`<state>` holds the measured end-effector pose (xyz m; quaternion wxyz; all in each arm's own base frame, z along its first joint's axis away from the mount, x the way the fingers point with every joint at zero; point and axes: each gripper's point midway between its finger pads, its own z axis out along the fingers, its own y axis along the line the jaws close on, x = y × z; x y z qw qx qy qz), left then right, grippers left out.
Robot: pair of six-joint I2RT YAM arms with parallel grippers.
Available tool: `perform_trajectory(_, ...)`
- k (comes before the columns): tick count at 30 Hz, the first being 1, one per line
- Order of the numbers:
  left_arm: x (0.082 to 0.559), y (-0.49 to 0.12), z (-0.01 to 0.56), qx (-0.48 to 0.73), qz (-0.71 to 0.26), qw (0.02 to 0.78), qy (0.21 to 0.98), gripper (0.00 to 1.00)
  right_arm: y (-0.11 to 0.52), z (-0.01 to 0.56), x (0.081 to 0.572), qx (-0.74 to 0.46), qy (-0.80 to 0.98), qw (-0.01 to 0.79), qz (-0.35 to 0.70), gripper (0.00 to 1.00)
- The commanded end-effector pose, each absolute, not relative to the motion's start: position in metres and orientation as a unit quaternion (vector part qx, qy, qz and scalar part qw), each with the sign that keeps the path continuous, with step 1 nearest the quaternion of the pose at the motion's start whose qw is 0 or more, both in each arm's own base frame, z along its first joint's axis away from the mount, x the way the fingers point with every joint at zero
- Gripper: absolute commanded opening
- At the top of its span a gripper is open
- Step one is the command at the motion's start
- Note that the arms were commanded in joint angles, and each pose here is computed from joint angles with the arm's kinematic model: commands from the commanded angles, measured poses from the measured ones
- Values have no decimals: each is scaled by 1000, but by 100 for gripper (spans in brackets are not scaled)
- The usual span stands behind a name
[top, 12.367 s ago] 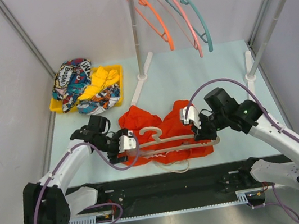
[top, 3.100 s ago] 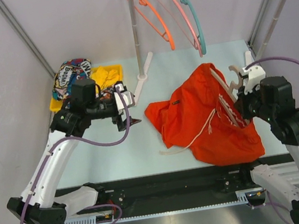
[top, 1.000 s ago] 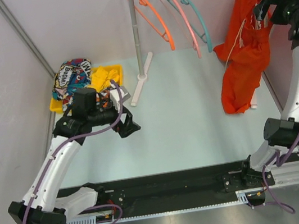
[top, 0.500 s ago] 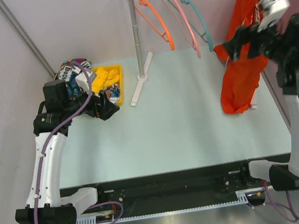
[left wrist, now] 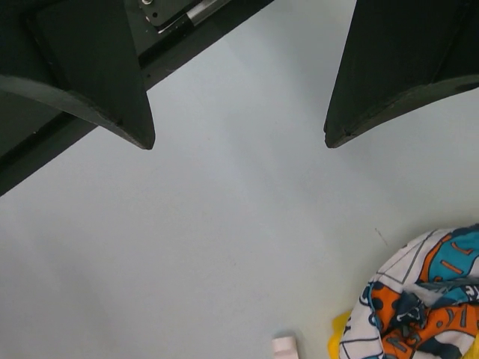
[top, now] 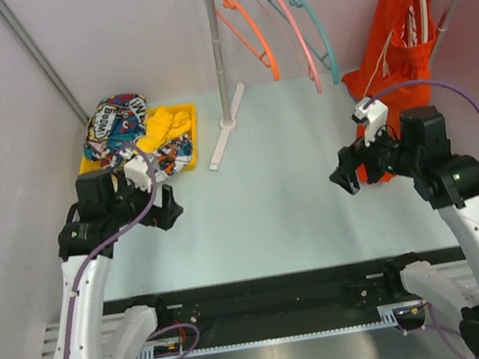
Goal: Place the shorts on the hanger
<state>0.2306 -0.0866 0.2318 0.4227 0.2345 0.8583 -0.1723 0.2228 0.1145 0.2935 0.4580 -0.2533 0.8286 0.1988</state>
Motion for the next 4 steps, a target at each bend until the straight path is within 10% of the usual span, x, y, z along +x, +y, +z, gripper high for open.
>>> perform_trajectory(1, 227, -73, 232, 240, -131, 444, 853, 100, 111, 300, 211, -275, 808, 487, 185, 100)
perform_trajectory(4, 227, -70, 236, 243, -119, 453, 849, 100, 111, 300, 208, -283, 802, 493, 183, 100)
